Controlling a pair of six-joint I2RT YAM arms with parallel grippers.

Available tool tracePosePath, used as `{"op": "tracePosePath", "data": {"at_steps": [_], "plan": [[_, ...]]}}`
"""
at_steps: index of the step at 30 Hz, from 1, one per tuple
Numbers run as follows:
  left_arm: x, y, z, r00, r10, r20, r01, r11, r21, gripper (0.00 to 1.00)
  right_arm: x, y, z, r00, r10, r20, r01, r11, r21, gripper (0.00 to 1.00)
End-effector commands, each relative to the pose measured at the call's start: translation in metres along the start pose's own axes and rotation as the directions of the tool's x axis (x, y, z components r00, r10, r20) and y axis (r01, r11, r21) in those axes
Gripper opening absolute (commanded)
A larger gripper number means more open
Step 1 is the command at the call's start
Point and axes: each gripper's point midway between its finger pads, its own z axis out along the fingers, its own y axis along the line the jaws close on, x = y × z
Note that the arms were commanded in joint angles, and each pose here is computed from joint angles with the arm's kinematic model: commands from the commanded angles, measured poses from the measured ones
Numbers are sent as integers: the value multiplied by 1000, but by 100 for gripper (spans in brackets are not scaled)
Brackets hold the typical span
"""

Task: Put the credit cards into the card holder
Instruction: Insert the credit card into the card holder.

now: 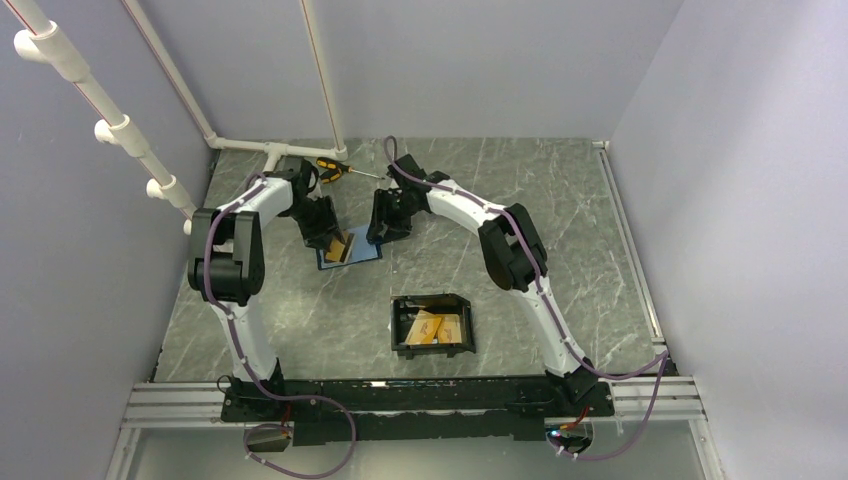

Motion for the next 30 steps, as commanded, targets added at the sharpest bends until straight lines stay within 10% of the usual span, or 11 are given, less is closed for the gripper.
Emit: {"op": "tracePosePath", "data": {"at_steps": [1,19,30], "plan": [[19,23,24,998,-24,-67,17,994,-105,49,1,-12,-11,996,-66,60,53,979,195,58],[-26,-28,31,985,-166,37,163,984,65,34,24,-14,-3,1000,-20,-5,20,984,179,42],[-17,-22,-26,998,-19,61,10,990,140,71,26,-12,-5,998,-49,-34,52,992,112,40]]}}
